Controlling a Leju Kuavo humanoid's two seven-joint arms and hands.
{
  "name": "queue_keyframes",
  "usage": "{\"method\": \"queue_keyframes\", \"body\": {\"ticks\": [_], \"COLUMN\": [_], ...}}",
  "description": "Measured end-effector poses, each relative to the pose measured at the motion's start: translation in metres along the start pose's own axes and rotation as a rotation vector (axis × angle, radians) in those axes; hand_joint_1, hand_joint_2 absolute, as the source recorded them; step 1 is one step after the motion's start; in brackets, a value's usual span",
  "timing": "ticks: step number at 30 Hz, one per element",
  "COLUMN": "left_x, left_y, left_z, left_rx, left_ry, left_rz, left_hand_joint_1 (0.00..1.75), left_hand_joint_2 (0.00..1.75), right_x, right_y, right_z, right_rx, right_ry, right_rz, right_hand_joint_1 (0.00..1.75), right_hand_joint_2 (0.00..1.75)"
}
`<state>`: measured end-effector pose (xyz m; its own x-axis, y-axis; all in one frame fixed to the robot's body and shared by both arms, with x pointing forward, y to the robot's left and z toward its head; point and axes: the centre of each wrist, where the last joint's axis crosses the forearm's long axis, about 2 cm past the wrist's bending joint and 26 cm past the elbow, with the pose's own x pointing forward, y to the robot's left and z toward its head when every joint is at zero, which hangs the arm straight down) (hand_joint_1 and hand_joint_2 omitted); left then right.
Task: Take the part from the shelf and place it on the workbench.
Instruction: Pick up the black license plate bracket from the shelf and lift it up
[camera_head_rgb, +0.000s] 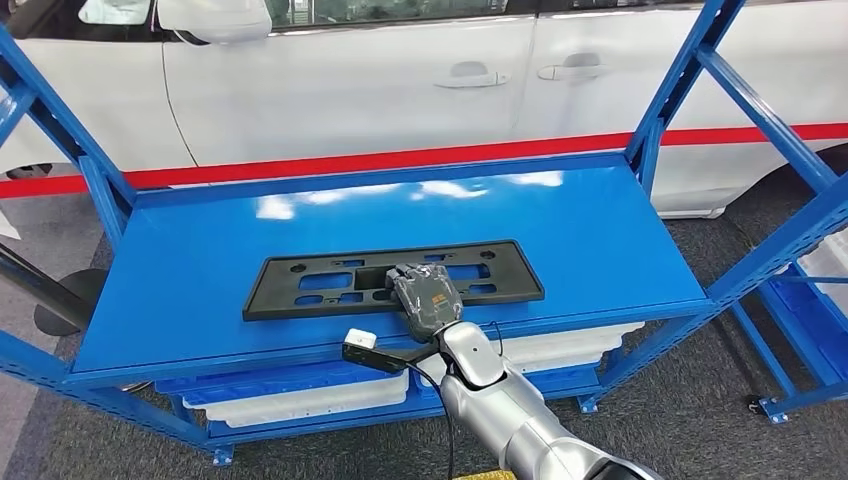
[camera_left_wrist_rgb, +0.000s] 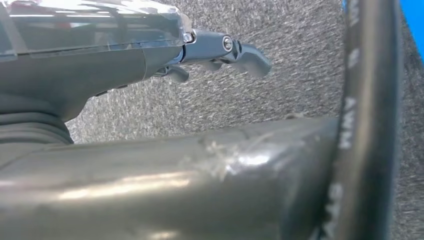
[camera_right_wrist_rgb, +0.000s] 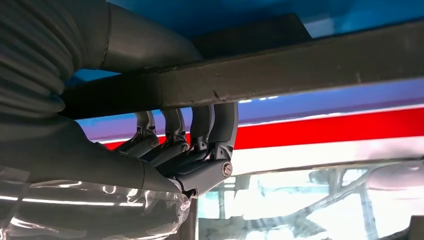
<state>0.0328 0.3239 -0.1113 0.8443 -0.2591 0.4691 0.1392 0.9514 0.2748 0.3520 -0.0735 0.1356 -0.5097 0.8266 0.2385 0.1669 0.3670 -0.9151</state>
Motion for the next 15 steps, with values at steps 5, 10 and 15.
{"method": "queue_keyframes", "body": {"ticks": [5,10,15], "left_x": [0.000,-0.004,0.000], "left_y": [-0.002,-0.005,-0.013], "left_z": [0.000,0.003,0.003], "left_rx": [0.005,0.021,0.021], "left_ry": [0.003,0.004,-0.015], "left_rz": [0.016,0.033,0.051], "left_hand_joint_1": [0.00,0.00,0.00], "left_hand_joint_2": [0.00,0.00,1.75], "right_x": [-0.001,0.019,0.041], "right_y": [-0.001,-0.027,-0.064], "right_z": [-0.001,-0.007,0.001], "right_rx": [0.041,-0.053,-0.184], "right_ry": [-0.031,-0.112,-0.224], "right_rz": [-0.168,-0.739,-1.183], "right_hand_joint_1": [1.75,1.75,1.75], "right_hand_joint_2": [1.75,1.75,1.75]}}
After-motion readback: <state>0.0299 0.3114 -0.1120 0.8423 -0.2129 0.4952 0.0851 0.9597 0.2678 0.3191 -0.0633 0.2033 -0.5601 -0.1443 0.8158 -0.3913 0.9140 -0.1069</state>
